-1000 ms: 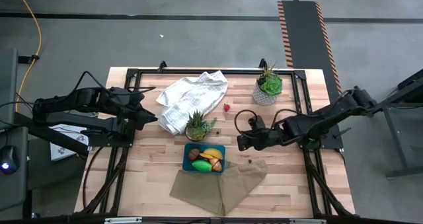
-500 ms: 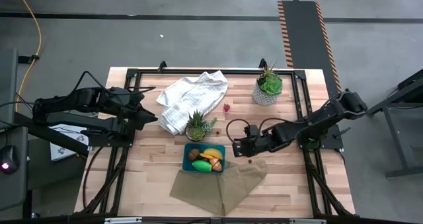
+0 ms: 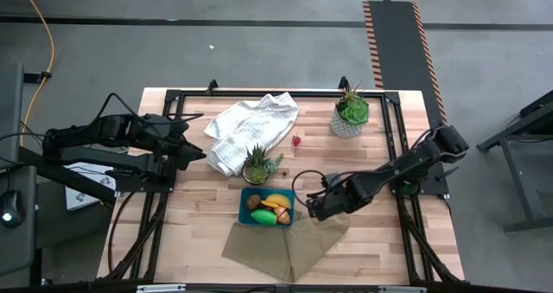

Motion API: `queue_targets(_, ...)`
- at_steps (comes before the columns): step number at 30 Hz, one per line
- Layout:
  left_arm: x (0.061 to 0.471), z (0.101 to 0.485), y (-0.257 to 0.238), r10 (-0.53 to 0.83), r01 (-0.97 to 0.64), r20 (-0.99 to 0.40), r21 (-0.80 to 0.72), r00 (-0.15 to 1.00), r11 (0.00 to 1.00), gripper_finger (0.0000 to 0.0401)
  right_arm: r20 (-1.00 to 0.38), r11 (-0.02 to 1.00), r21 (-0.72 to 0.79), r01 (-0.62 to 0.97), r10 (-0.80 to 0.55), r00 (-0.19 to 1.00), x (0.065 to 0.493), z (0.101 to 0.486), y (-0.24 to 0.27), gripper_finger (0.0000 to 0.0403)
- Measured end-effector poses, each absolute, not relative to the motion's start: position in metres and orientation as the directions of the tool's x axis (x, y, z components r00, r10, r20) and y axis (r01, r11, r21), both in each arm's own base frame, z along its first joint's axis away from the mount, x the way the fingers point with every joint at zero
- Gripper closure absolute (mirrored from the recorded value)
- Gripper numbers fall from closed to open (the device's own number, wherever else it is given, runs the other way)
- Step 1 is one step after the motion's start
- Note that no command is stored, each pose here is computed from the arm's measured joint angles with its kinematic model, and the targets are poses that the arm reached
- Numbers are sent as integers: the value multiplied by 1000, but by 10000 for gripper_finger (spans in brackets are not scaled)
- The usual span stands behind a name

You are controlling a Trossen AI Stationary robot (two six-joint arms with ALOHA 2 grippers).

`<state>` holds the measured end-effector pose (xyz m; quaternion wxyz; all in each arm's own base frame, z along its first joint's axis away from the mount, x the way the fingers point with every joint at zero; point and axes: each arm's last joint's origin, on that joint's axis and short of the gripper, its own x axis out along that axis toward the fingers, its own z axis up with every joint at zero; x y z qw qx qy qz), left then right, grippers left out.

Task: Pick and placing Produce into tupperware
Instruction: Put the bottom blueberry into the blue bin

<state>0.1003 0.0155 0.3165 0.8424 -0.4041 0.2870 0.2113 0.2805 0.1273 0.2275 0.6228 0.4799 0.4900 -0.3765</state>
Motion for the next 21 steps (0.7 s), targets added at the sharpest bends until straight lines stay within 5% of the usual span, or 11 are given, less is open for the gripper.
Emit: queue_targets(21, 100, 317, 15, 121, -586, -654, -561, 747, 584, 245, -971, 232, 189, 954, -99, 217, 293, 206, 134, 320)
